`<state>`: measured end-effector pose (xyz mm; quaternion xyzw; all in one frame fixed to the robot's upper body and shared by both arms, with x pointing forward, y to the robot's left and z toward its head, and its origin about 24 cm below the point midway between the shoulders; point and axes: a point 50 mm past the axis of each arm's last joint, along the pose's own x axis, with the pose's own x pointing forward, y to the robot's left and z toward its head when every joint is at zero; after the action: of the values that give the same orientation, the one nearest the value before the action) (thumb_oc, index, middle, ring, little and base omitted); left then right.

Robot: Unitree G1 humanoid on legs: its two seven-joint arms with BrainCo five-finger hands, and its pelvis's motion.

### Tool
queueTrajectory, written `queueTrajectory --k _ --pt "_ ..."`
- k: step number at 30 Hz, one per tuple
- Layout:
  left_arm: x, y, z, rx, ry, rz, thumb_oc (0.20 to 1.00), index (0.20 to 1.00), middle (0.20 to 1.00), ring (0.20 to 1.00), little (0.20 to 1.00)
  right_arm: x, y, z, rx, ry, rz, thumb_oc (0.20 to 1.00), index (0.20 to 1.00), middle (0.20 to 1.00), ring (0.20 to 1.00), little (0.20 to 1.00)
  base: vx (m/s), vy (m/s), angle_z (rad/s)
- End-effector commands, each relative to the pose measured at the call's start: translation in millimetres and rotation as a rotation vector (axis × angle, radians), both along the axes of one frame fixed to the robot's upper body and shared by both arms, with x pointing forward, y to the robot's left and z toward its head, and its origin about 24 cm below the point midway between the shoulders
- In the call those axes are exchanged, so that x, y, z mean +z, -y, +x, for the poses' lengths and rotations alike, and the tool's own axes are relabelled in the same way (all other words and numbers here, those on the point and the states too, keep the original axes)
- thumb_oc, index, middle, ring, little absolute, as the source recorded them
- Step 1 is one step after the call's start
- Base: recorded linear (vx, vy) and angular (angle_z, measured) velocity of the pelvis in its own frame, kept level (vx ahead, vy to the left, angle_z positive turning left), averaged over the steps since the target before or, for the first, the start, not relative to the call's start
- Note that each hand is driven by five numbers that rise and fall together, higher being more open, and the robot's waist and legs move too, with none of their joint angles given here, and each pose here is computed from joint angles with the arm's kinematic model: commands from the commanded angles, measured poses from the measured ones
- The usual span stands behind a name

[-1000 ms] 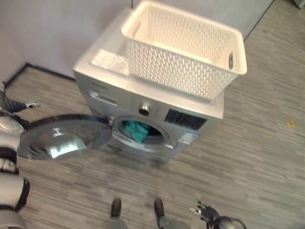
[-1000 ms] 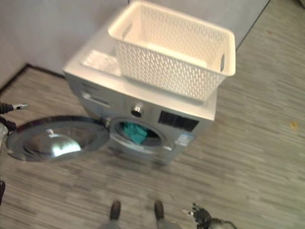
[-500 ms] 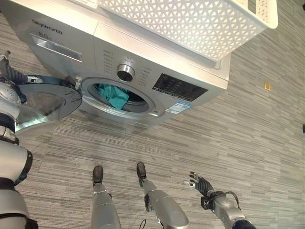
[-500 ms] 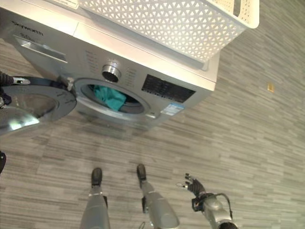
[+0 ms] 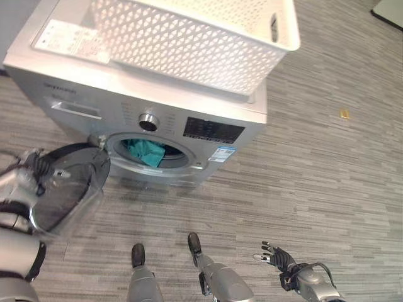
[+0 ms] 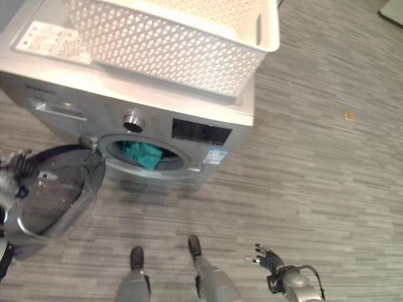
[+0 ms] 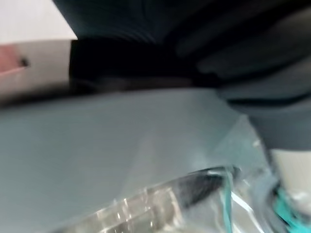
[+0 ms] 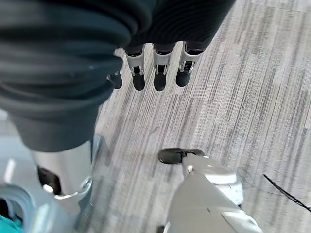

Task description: Grab the laundry basket,head to the washer,open it,put in the laundry and shut it.

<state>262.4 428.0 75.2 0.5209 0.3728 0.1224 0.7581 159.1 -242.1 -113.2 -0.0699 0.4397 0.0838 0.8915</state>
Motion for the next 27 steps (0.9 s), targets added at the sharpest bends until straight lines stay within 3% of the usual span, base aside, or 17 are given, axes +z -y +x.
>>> queueTrajectory --k 1,2,5,8,12,18,21,24,25,26,27 --pt "-103.6 -2.6 -112.3 0.193 -0.417 -0.163 1.0 1.0 1.0 1.0 1.0 1.1 30.4 -11.5 -0.051 -0.037 -0.067 1.0 1.0 1.0 1.0 1.0 0.07 -0.015 -0.28" --pt "-103.5 -2.7 -112.5 0.193 -0.417 -0.163 1.0 1.0 1.0 1.0 1.0 1.1 30.3 -11.3 -0.05 -0.037 -0.067 1.0 1.0 1.0 1.0 1.0 0.05 -0.026 -0.25" --pt "-100.1 36.7 -62.4 0.136 0.078 -0.183 1.0 1.0 1.0 1.0 1.0 -6.0 32.5 -22.8 -0.127 -0.038 -0.068 1.0 1.0 1.0 1.0 1.0 0.03 -0.037 -0.04" --pt "-79.7 47.4 -54.6 0.038 0.249 -0.126 1.0 1.0 1.0 1.0 1.0 -8.9 37.1 -36.2 -0.181 -0.045 -0.081 1.0 1.0 1.0 1.0 1.0 0.04 -0.048 0.3" --pt "-46.1 62.0 -70.1 -0.042 0.51 -0.094 1.0 1.0 1.0 1.0 1.0 -19.9 40.8 -63.1 -0.309 -0.11 -0.07 1.0 1.0 1.0 1.0 1.0 0.06 -0.073 0.33" --pt "-54.7 79.1 -91.6 -0.012 0.55 -0.201 1.0 1.0 1.0 1.0 1.0 -21.4 41.3 -65.3 -0.355 -0.12 -0.054 1.0 1.0 1.0 1.0 1.0 -0.02 -0.11 0.33" --pt "-74.4 104.2 -84.7 -0.024 0.526 -0.373 1.0 1.0 1.0 1.0 1.0 -16.6 43.3 -51.2 -0.342 -0.083 -0.074 1.0 1.0 1.0 1.0 1.0 -0.11 -0.114 0.19" --pt "-101.7 129.1 -75.7 -0.094 0.367 -0.489 1.0 1.0 1.0 1.0 1.0 -10.5 47.1 -32.8 -0.311 -0.053 -0.108 1.0 1.0 1.0 1.0 1.0 -0.08 -0.086 0.25" --pt "-124.4 139.3 -78.1 -0.181 0.164 -0.471 1.0 1.0 1.0 1.0 1.0 -5.4 53.8 -22.5 -0.301 -0.042 -0.137 1.0 1.0 1.0 1.0 1.0 -0.06 -0.044 -0.1" --pt "-124.4 139.7 -77.2 -0.183 0.165 -0.471 1.0 1.0 1.0 1.0 1.0 -5.1 54.1 -22.2 -0.303 -0.041 -0.136 1.0 1.0 1.0 1.0 1.0 -0.04 -0.014 -0.13" --pt "-134.2 144.8 -74.8 -0.272 0.042 -0.411 1.0 1.0 1.0 1.0 1.0 -3.1 58.7 -19.5 -0.288 -0.047 -0.16 1.0 1.0 1.0 1.0 1.0 -0.01 0.026 -0.1"
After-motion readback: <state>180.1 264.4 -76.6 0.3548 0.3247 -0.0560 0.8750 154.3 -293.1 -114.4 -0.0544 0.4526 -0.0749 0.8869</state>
